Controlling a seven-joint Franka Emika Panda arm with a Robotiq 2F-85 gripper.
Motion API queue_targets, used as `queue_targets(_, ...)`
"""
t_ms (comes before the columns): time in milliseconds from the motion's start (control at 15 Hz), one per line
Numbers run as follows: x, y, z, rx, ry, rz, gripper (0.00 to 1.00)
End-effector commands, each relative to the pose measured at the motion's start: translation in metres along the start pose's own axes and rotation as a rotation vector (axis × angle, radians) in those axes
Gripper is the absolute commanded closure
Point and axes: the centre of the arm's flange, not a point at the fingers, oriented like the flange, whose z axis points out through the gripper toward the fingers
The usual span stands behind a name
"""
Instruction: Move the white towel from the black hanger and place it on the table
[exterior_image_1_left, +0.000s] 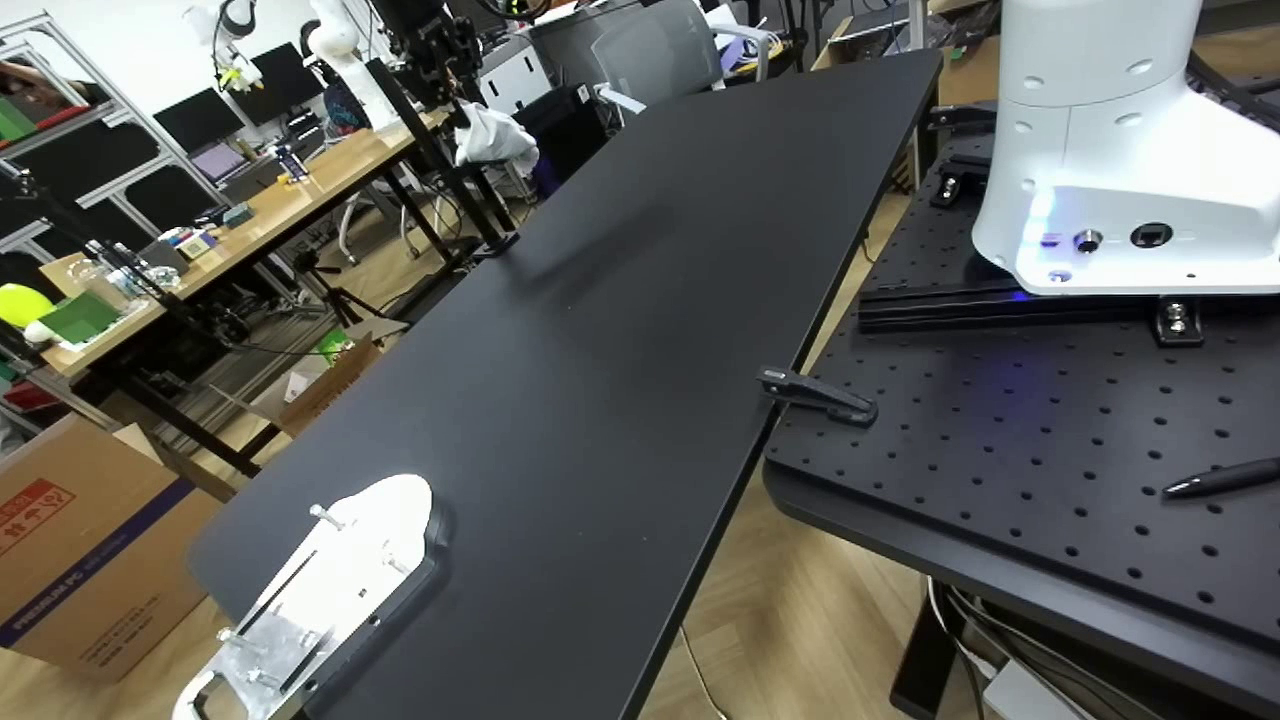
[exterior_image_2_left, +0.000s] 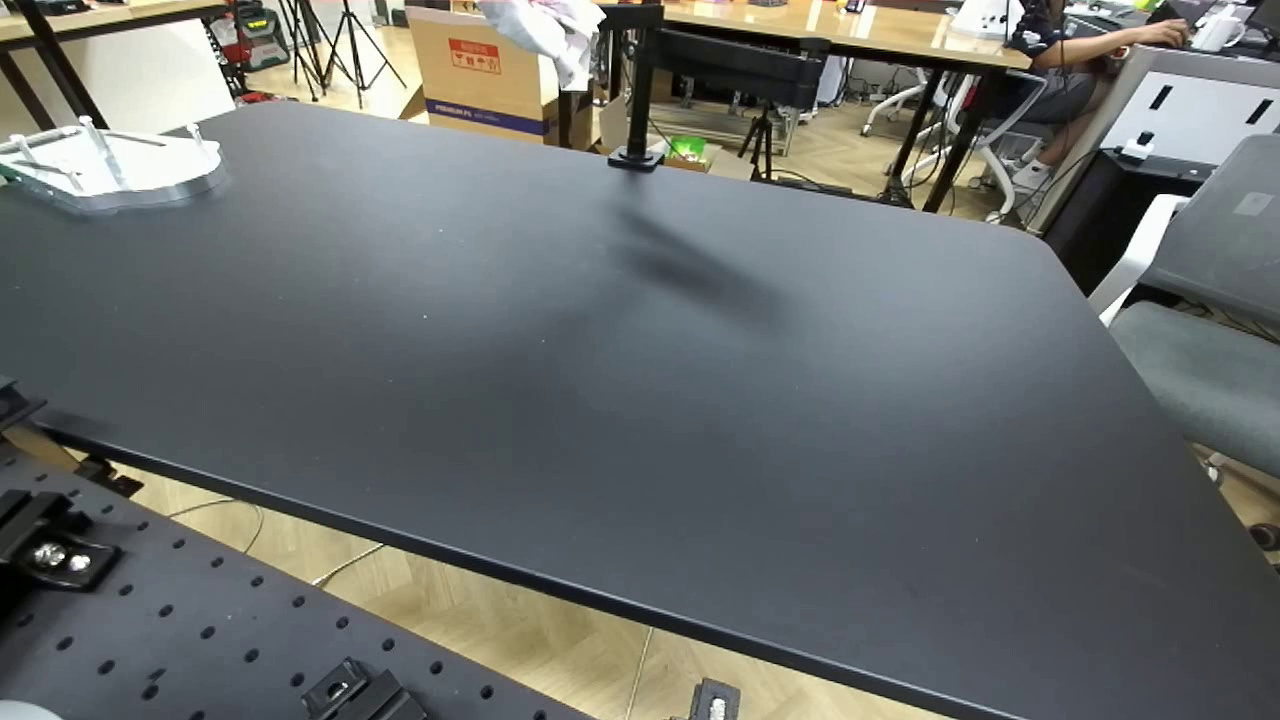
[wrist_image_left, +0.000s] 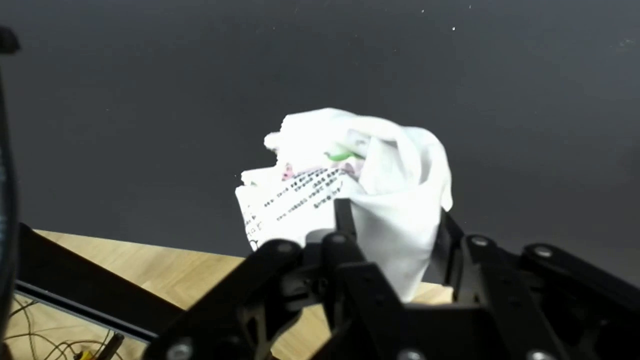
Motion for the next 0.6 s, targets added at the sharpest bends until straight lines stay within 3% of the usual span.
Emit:
queue_targets(0,0.003,0.001,-0.011,0.032,-0.033,-0.001,0.90)
queue_targets(133,-0.006,-0.005,-0.014,0.067,-0.057,-0.025,0.99)
queue_targets(533,-0.045,-0.059,-0.012,0.115,-0.139,-0.185,0.99)
